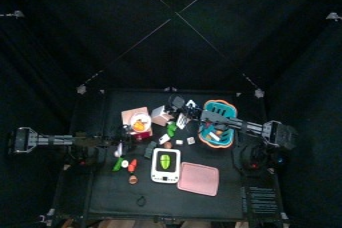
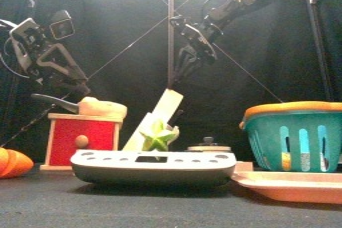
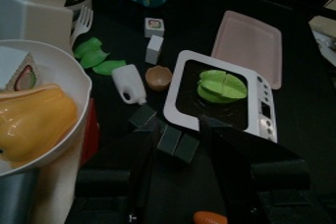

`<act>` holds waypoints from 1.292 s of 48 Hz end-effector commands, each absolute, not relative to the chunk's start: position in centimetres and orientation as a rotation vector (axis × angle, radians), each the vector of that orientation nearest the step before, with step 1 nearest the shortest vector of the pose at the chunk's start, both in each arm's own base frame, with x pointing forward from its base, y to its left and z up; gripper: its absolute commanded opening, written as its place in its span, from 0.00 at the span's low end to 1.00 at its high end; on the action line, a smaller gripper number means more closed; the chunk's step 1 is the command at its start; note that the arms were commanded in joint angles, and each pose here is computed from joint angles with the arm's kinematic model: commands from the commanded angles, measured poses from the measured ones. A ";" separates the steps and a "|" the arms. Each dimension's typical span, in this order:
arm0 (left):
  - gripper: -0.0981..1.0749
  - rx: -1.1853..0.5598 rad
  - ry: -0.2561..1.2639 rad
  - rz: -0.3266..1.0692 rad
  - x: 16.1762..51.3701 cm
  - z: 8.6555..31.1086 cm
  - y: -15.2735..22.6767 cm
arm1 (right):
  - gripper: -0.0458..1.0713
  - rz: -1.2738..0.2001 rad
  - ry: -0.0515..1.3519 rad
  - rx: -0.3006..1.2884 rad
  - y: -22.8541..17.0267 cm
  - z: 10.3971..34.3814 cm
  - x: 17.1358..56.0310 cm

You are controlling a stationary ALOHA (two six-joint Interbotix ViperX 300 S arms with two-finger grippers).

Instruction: Pull out cleaver

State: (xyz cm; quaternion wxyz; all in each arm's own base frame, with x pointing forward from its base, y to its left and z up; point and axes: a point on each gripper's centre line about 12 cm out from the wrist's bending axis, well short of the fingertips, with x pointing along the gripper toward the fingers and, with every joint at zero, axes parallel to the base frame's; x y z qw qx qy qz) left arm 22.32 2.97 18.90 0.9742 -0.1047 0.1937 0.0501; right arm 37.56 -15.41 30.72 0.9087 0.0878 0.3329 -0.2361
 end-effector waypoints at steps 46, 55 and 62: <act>0.75 -0.209 0.373 0.096 22.6 19.4 3.0 | 0.40 -0.347 0.261 0.183 -9.9 34.1 30.3; 0.75 -0.209 0.374 0.096 22.6 19.3 3.0 | 0.40 -0.347 0.268 0.182 -9.9 33.8 30.3; 0.75 -0.209 0.371 0.098 22.6 19.4 3.0 | 0.40 -0.334 0.263 0.179 -9.6 33.4 30.3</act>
